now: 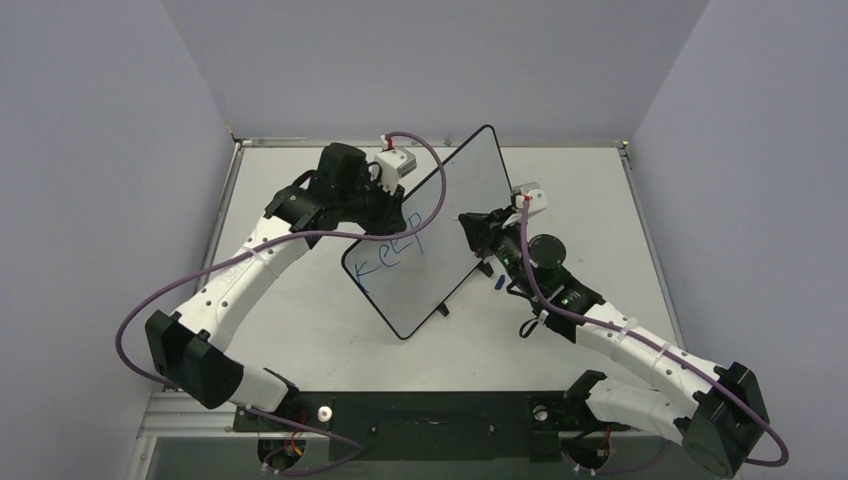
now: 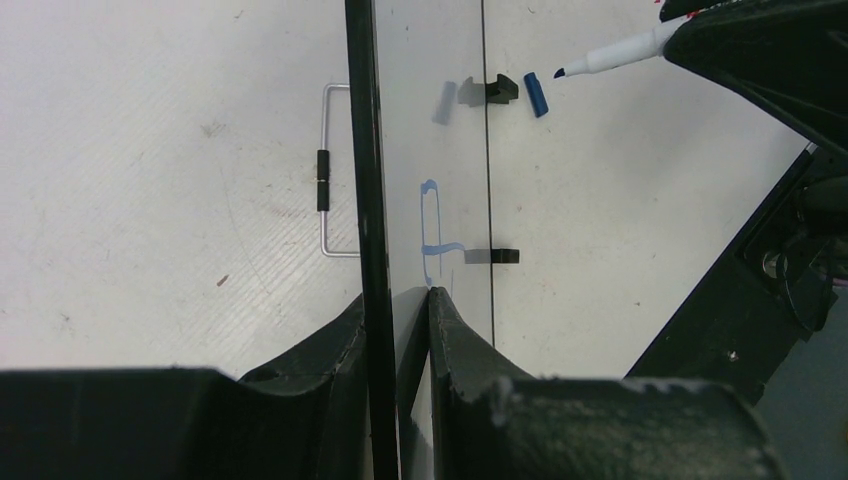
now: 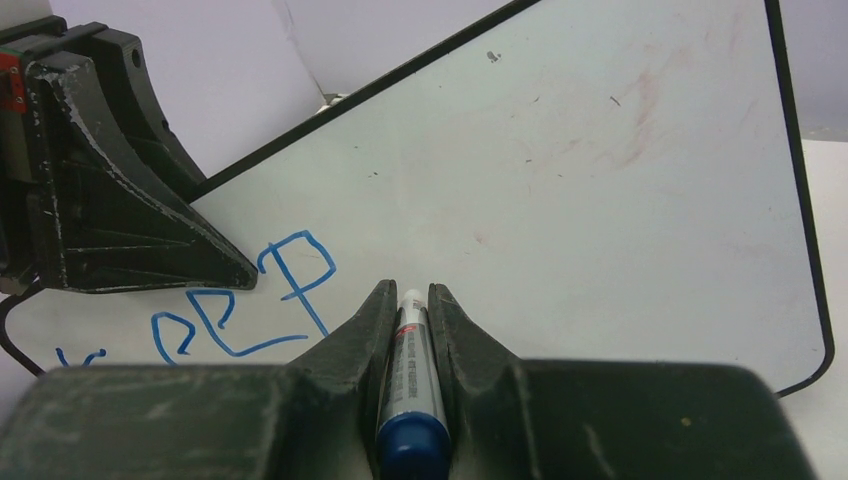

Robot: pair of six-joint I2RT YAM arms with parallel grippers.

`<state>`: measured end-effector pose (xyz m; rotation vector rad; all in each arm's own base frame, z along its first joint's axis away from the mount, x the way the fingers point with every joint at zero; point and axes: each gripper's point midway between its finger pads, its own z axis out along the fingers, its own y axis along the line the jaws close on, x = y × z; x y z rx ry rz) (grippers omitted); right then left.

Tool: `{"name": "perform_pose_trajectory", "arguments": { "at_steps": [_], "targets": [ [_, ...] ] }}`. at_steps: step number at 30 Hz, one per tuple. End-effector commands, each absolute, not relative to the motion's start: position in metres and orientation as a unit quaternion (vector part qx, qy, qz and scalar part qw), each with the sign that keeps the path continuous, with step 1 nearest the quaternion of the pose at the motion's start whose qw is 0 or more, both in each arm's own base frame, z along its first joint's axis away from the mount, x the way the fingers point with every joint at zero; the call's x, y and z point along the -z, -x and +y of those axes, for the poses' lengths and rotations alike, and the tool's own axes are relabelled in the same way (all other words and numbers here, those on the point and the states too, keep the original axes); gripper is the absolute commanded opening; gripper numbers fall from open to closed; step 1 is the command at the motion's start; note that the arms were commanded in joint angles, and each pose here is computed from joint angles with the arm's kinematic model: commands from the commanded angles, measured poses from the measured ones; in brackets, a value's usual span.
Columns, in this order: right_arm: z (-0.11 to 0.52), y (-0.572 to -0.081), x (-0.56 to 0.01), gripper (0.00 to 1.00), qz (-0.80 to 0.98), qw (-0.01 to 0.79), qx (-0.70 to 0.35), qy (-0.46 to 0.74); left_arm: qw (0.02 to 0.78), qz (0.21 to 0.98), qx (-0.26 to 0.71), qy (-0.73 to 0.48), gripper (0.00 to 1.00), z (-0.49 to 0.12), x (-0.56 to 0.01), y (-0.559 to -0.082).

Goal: Write a sentence on the whiteboard

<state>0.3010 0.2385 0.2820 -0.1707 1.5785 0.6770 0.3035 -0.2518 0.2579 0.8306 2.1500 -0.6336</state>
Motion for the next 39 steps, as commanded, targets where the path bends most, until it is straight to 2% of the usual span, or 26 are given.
{"name": "perform_pose_trajectory", "arguments": {
  "at_steps": [1, 18, 39],
  "targets": [
    [0.243, -0.297, -0.3, 0.0, 0.664, 0.668, -0.324, 0.086, 0.434, 0.811, 0.204, -0.334, 0.0, -0.249, -0.266, -0.325],
    [0.255, -0.289, -0.32, 0.0, 0.627, 0.682, -0.358, 0.115, 0.413, 0.821, 0.202, -0.339, 0.0, -0.256, -0.245, -0.335],
    [0.281, -0.315, -0.321, 0.0, 0.631, 0.675, -0.366, 0.115, 0.41, 0.823, 0.204, -0.337, 0.0, -0.256, -0.244, -0.334]
  ]
}}
